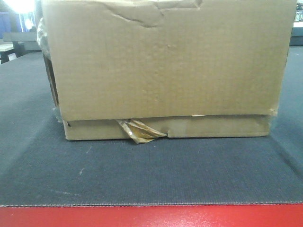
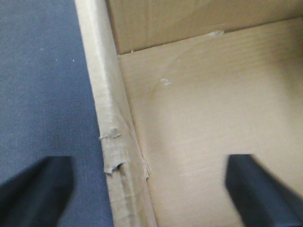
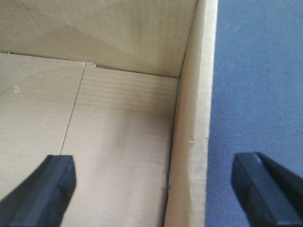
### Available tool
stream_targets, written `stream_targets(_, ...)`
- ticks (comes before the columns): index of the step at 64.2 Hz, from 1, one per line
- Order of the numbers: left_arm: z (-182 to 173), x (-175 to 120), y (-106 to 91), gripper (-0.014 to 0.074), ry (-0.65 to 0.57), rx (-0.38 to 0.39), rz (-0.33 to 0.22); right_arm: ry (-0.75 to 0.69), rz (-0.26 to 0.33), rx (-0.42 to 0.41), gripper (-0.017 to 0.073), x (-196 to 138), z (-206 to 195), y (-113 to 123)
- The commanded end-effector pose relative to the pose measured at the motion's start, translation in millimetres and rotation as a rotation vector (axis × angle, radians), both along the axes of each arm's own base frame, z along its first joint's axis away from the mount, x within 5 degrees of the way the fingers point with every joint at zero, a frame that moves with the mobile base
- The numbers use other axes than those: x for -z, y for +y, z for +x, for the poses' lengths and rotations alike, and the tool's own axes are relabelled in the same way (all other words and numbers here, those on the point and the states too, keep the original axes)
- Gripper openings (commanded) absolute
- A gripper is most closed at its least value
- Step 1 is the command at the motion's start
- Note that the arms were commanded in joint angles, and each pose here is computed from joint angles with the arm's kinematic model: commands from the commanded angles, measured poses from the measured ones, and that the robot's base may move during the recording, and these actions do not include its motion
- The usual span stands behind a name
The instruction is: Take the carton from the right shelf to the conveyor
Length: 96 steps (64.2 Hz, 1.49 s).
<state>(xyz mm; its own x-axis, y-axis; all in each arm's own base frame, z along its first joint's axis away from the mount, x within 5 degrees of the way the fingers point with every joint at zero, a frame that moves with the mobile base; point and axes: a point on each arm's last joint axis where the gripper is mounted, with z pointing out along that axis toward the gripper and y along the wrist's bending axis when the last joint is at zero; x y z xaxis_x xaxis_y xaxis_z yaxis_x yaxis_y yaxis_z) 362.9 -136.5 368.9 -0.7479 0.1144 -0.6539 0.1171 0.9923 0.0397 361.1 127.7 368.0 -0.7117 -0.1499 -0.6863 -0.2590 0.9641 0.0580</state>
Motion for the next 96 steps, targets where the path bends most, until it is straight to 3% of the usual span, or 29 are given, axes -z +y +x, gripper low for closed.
stream_targets(1, -1.7, -5.7, -1.4, 0.0579, -0.023, 0.008, -0.012, -0.036, -0.002, -0.006, 0.0568, -8.7, -3.1, -2.3)
stream_targets(12, -19.4, -32.8, 6.7, 0.0468, -0.086, 0.007, -0.046, -0.092, 0.017, -0.001, 0.0565, -32.4, -19.3, -9.6)
stream_targets(19, -37.4, -61.2, 24.7, 0.0398, -0.166, -0.018, -0.058, -0.132, 0.030, 0.025, 0.0483, -53.4, -35.1, -24.4)
stream_targets(30, -75.2, -94.2, 67.6, 0.0252, -0.291, -0.075, -0.070, -0.146, 0.025, 0.111, 0.0144, -77.0, -61.5, -61.0)
stream_targets(33, -87.2, -95.9, 79.1, 0.0178, -0.314, -0.096, -0.071, -0.147, 0.023, 0.140, 0.0025, -78.0, -68.6, -71.7)
stream_targets(38, -103.9, -90.1, 93.3, 0.0067, -0.337, -0.121, -0.070, -0.147, 0.020, 0.179, -0.0088, -75.5, -79.7, -85.1)
stream_targets(43, -123.6, -80.5, 103.2, -0.0038, -0.351, -0.134, -0.068, -0.141, 0.015, 0.201, -0.0069, -66.0, -92.3, -93.7)
stream_targets(60, -182.7, -30.1, 119.8, -0.0007, -0.415, -0.116, -0.048, -0.144, 0.007, 0.195, -0.0069, -9.0, -139.6, -100.7)
stream_targets(76, -234.9, 30.1, 127.9, -0.0007, -0.428, -0.093, -0.052, -0.245, 0.021, 0.184, -0.0069, 40.7, -198.5, -108.0)
stream_targets(96, -296.1, 44.4, 139.2, -0.0007, -0.606, -0.096, -0.094, -0.504, 0.048, 0.165, -0.0069, 54.4, -278.1, -118.2)
